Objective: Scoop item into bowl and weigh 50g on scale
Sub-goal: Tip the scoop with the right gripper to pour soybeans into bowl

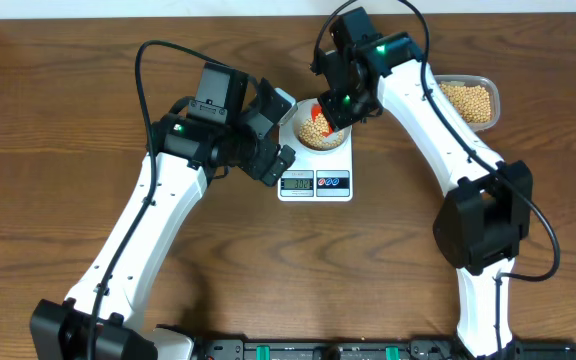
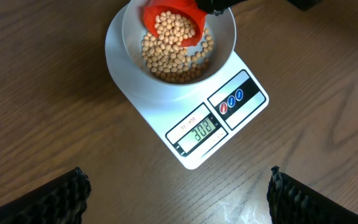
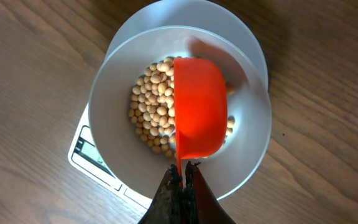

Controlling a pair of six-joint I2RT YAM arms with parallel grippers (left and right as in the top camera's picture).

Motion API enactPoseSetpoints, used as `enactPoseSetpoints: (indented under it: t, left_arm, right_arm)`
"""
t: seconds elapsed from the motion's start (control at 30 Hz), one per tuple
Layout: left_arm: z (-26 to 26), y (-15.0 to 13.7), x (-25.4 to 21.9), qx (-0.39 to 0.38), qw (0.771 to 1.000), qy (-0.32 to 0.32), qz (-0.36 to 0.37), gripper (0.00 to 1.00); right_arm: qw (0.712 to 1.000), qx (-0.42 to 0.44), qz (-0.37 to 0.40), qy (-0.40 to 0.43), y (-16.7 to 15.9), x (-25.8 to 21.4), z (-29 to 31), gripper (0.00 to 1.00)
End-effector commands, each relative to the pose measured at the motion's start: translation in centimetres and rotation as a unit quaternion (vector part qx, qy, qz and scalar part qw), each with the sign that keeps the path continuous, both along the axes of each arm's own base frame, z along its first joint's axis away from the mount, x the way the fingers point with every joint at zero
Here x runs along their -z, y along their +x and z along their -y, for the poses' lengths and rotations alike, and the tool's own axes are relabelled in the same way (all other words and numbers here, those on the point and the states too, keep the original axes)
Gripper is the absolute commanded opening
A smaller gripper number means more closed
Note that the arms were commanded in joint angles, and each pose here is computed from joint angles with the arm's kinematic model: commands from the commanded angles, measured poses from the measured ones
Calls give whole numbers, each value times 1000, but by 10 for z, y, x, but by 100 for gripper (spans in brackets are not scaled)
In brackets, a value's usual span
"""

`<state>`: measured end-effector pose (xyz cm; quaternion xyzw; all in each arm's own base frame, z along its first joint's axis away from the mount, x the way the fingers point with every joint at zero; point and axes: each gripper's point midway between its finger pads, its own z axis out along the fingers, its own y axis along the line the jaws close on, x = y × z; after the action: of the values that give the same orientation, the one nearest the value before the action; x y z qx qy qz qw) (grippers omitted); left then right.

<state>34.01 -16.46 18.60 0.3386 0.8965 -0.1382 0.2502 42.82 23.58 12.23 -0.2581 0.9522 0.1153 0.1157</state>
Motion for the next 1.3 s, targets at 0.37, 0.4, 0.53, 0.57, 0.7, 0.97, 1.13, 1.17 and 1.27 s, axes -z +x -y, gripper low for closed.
enactPoseSetpoints:
  t: [0.37, 0.4, 0.53, 0.57, 0.7, 0.97, 1.13, 1.17, 1.27]
  left_arm:
    - [2, -1, 6, 1, 1000, -5, -12, 93]
    - [2, -1, 6, 1, 1000, -5, -12, 93]
    - [2, -1, 6, 1, 1000, -5, -12, 93]
    - [2, -1, 6, 1, 1000, -5, -12, 93]
    - [2, -1, 6, 1, 1000, -5, -12, 93]
    - [2, -1, 6, 1, 1000, -5, -12, 93]
    - [2, -1, 6, 1, 1000, -5, -12, 93]
    - [2, -1, 6, 1, 1000, -5, -12, 93]
    - [2, -1, 6, 1, 1000, -5, -12, 93]
  right_arm:
    - [996, 0, 64, -63, 2, -25, 1, 1]
    - [996, -3, 66, -63, 0, -27, 0, 1]
    - [995, -6, 73, -60, -2, -33, -4, 1]
    - [995, -7, 75, -59, -3, -35, -4, 1]
    - [995, -7, 82, -55, -3, -41, -5, 1]
    - [995, -8, 90, -50, -5, -51, -6, 1]
    - [995, -11, 91, -49, -7, -52, -9, 1]
    - [995, -12, 91, -49, -8, -52, -10, 1]
    - [995, -15, 91, -49, -9, -52, -12, 1]
